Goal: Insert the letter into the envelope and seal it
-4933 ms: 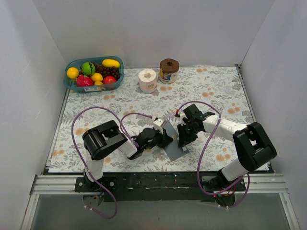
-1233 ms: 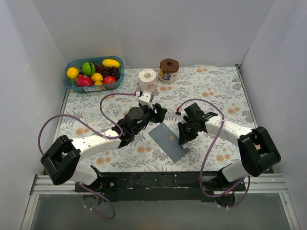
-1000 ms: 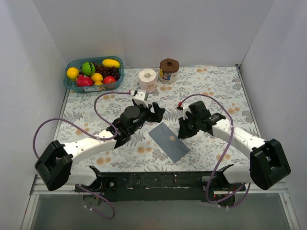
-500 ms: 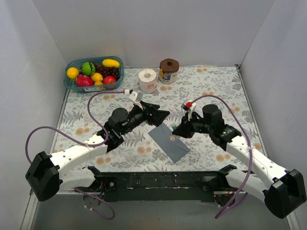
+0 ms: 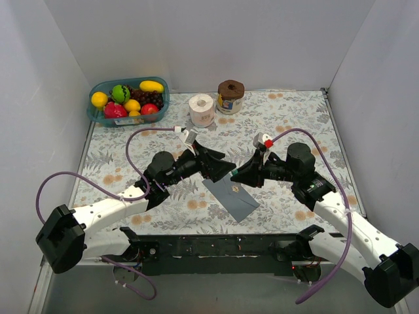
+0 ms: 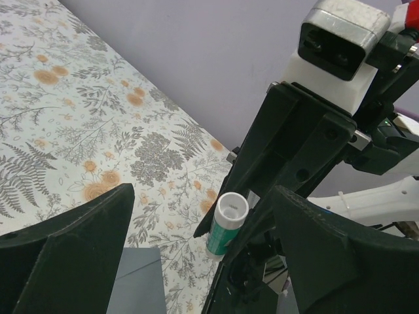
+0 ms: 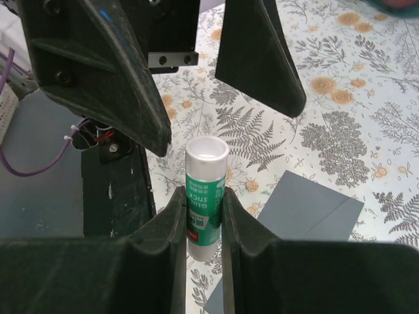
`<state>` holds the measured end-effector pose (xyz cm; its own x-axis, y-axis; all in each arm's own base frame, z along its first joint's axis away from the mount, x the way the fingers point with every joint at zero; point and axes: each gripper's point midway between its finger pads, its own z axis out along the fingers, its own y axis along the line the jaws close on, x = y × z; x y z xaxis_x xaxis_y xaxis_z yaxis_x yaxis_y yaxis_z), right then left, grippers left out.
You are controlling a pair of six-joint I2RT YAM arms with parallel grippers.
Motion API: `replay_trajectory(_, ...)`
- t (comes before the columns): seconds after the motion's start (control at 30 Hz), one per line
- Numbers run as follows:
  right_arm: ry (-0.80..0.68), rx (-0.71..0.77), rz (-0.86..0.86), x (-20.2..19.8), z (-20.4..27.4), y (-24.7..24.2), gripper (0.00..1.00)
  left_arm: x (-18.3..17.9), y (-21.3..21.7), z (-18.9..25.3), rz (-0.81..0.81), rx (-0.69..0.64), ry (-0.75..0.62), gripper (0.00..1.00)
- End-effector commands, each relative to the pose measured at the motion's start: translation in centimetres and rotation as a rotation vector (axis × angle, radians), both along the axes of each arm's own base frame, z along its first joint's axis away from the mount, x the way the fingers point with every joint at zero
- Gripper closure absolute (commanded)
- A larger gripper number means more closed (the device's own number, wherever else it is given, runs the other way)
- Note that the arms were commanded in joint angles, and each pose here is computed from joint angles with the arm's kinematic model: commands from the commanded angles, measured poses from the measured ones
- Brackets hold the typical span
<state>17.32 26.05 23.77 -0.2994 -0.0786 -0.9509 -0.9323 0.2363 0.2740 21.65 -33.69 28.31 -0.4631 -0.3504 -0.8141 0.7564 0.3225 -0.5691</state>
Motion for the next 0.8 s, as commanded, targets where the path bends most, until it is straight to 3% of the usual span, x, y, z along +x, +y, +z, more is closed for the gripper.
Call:
replay_trajectory(0.0, -0.080, 0.073, 0.073, -1.1, 2.8, 0.4, 0.99, -1.1, -0.4, 0.8, -0.072, -0.040, -0.005, 0.14)
replay_trajectory(0.2, -0.079, 0.075, 0.075, -1.2, 3.1, 0.4, 0.99, -1.6, -0.8, 0.8, -0.111, -0.066, 0.005, 0.17)
replay_trajectory(0.5, -0.076, 0.076, 0.071, -1.2, 3.3, 0.3, 0.99, -2.6, -1.8, -0.1, -0.200, -0.083, 0.033, 0.30)
replay_trajectory(0.77, -0.064, 0.078, 0.076, -1.3, 3.3, 0.4, 0.99, -2.9, -1.4, 0.1, -0.203, -0.114, 0.019, 0.53)
